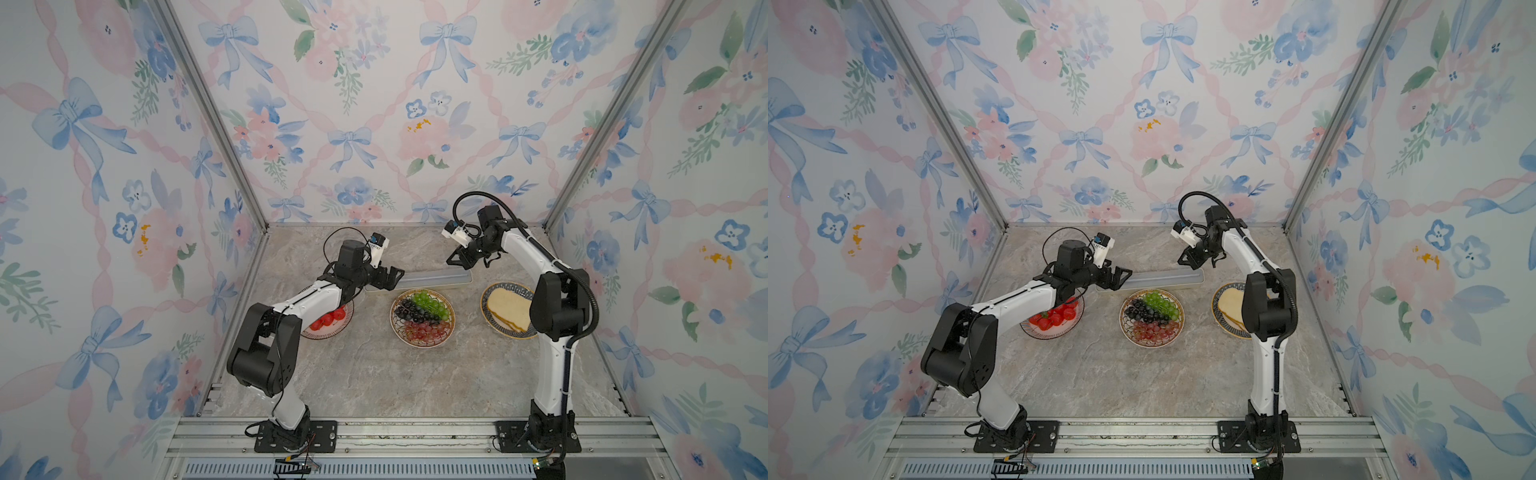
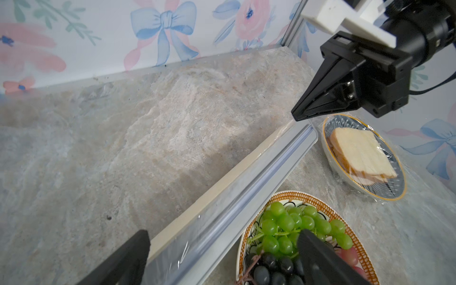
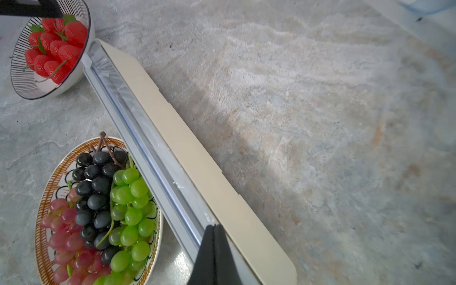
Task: Wrap the plate with plastic wrap
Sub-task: Pull the plastic wrap from the plastic wrap cutting box.
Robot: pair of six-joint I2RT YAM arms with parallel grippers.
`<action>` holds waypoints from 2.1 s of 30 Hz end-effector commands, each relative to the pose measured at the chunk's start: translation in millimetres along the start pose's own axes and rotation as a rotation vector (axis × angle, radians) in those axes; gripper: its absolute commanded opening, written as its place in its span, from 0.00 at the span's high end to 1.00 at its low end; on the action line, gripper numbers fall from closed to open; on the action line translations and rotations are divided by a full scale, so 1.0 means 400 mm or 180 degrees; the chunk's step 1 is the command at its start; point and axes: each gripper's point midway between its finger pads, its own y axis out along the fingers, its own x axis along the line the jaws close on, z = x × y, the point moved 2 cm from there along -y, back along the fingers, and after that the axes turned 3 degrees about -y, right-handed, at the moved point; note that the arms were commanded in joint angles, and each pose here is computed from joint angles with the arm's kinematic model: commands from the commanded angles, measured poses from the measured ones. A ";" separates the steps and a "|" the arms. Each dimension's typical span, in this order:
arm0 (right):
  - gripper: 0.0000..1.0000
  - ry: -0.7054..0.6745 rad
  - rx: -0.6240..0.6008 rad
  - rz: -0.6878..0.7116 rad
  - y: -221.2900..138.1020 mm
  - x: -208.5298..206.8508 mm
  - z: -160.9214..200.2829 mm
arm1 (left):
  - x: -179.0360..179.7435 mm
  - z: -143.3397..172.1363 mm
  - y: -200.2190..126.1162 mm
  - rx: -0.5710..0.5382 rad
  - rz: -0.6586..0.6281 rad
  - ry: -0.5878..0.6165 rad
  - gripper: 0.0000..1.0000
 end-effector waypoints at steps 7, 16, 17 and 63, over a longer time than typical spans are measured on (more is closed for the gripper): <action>1.00 -0.0074 -0.0212 0.0123 -0.024 0.001 -0.046 | -0.083 -0.023 0.155 0.0066 0.0473 0.0614 0.10; 1.00 -0.0052 -0.0179 0.0135 -0.022 0.001 -0.040 | -0.102 0.003 0.284 0.0190 0.0539 0.0713 0.11; 1.00 -0.0048 -0.0176 0.0133 -0.022 0.001 -0.039 | -0.094 0.009 0.294 0.0211 0.0512 0.0708 0.11; 0.64 0.0091 -0.0497 0.0415 -0.061 -0.053 -0.082 | 0.003 -0.016 0.262 0.0384 0.0468 0.0748 0.21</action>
